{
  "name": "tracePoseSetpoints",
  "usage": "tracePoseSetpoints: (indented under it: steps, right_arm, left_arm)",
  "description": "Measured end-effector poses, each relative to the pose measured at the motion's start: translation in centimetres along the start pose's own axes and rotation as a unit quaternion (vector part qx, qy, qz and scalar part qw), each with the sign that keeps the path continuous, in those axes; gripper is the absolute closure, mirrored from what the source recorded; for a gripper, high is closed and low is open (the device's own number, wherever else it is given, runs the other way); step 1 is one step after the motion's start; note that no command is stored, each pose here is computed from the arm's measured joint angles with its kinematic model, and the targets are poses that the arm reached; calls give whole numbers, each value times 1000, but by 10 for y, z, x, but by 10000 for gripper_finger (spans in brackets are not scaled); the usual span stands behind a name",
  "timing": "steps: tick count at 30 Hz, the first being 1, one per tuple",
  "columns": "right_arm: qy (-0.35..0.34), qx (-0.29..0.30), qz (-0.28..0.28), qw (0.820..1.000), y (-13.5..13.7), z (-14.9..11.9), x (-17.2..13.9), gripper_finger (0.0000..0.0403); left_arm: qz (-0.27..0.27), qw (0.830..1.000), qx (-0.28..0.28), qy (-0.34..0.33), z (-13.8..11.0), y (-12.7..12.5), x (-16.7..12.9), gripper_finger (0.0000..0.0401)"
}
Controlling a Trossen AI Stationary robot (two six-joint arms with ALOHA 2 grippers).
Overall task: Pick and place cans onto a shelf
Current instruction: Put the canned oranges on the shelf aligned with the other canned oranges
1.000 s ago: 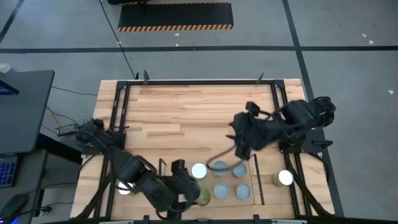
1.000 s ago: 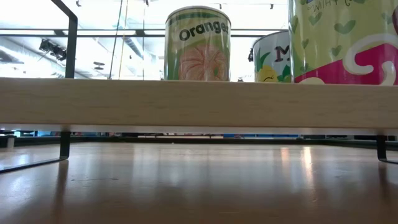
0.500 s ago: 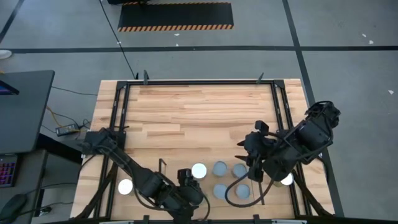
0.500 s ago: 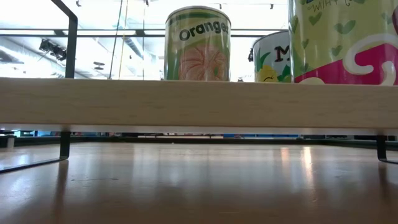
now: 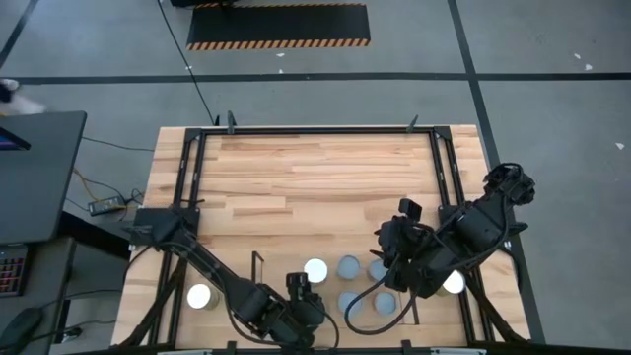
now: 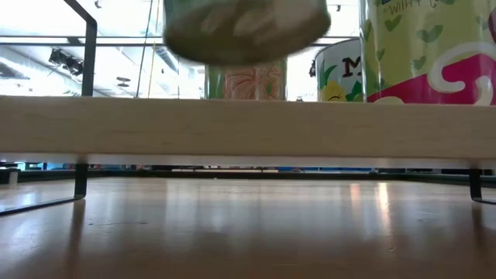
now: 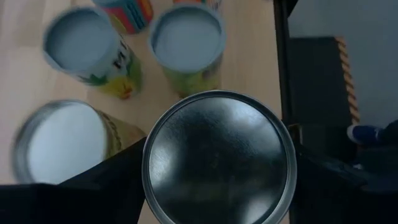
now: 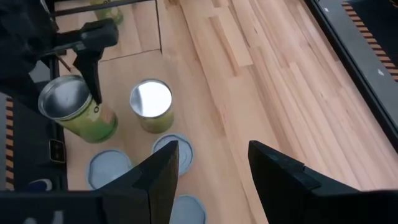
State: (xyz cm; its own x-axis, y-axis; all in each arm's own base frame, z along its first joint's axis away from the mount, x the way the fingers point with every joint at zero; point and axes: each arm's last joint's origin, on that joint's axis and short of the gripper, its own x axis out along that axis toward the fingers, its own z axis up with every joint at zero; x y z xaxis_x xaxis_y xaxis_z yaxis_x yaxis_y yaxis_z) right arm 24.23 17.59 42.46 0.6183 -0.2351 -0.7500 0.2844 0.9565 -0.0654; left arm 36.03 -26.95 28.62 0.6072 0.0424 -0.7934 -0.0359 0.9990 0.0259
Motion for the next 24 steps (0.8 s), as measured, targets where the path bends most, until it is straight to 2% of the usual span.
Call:
tracePoseSetpoints:
  steps: [5,12,24]
  right_arm:
    - [0,10,2,1000,2,-1,0,202]
    - [-7,10,15,1000,7,-3,-3,202]
    - [-10,14,21,1000,8,-3,-4,202]
  left_arm:
    - [11,1000,8,22,-6,-3,16,79]
    - [20,1000,-2,22,-4,2,21,78]
    - [-6,999,6,47,-5,2,31,70]
